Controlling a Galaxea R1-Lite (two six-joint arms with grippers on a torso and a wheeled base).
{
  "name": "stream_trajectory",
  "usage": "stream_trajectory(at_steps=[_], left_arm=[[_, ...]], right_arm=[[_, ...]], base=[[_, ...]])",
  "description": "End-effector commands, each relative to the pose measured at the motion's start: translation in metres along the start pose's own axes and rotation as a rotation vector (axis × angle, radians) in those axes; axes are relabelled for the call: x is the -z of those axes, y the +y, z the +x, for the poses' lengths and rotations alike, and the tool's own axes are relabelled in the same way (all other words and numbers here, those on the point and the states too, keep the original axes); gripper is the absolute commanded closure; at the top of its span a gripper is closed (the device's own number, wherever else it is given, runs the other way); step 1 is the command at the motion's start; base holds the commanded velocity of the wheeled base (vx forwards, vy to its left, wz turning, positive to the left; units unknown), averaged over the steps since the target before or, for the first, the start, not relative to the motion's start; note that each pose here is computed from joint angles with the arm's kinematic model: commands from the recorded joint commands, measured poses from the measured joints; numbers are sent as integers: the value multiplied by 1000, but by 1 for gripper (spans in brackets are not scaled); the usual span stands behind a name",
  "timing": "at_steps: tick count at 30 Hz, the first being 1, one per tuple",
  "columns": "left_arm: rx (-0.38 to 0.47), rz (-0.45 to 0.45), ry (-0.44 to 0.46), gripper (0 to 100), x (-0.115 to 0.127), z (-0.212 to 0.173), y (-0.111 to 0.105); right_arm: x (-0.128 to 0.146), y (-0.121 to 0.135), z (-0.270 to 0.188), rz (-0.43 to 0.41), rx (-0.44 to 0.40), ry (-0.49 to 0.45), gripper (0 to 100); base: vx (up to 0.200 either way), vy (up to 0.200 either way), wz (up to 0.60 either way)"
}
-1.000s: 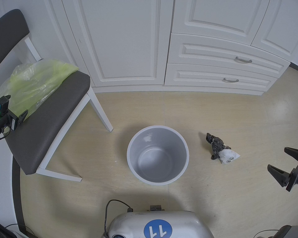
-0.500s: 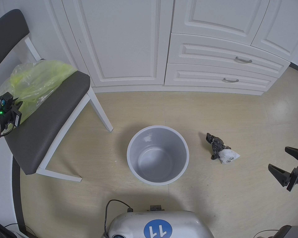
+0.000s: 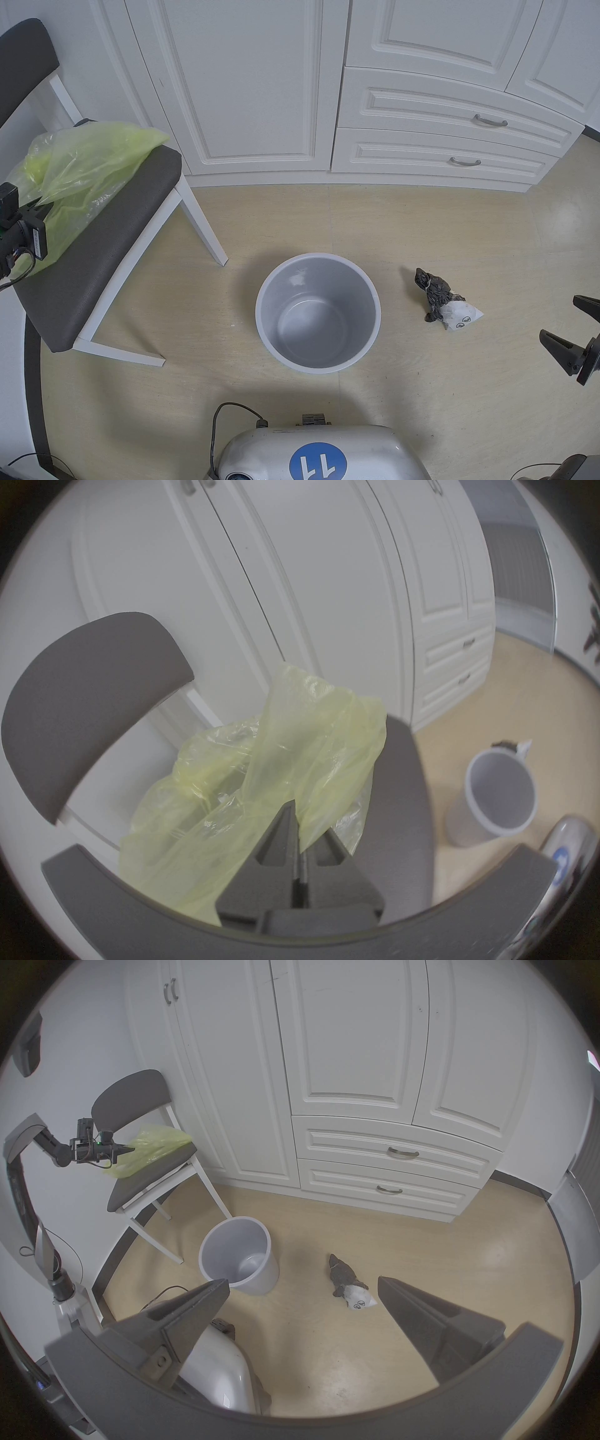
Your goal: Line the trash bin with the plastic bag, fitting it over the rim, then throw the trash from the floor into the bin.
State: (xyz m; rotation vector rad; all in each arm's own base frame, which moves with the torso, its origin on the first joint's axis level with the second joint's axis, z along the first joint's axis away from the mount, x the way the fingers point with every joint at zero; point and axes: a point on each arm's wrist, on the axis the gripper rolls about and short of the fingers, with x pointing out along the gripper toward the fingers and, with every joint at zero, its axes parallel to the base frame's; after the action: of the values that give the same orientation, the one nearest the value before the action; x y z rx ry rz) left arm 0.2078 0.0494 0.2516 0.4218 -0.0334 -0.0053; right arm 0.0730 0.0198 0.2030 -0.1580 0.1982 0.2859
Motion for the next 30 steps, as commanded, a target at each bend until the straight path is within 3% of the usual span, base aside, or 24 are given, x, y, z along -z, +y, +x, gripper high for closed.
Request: stream_trajectory(at_steps=[1, 2, 5, 8, 12, 13, 18, 20, 24, 30], left_arm=[[123, -145, -77, 100, -14, -28, -33], [172, -222, -89, 100, -17, -27, -42], [222, -342, -133, 100, -32, -27, -53], [255, -406, -195, 100, -56, -30, -67], [283, -451, -194, 100, -61, -28, -79], [311, -514, -197, 100, -62, -20, -86], [328, -626, -331, 100, -77, 4, -96], [331, -647, -360, 100, -82, 5, -99], [310, -776, -435, 100, -106, 3, -109], [329, -929, -507, 100, -138, -7, -113]], right_arm=[[0, 0, 7, 6, 0, -10, 0], [1, 0, 9, 4, 1, -29, 0], [3, 1, 11, 2, 4, -55, 0], [2, 0, 17, 4, 1, -35, 0], [2, 2, 28, 30, -20, 1, 0], [-2, 7, 38, 100, -69, 2, 0], [-11, 25, 67, 268, -159, -15, 0], [-11, 29, 70, 283, -171, -13, 0], [-10, 57, 78, 340, -265, 20, 0], [-4, 79, 85, 391, -319, 92, 0]], base=[[0, 0, 0], [0, 0, 0], [0, 0, 0], [0, 0, 0], [0, 0, 0], [0, 0, 0], [0, 0, 0], [0, 0, 0], [0, 0, 0], [0, 0, 0]])
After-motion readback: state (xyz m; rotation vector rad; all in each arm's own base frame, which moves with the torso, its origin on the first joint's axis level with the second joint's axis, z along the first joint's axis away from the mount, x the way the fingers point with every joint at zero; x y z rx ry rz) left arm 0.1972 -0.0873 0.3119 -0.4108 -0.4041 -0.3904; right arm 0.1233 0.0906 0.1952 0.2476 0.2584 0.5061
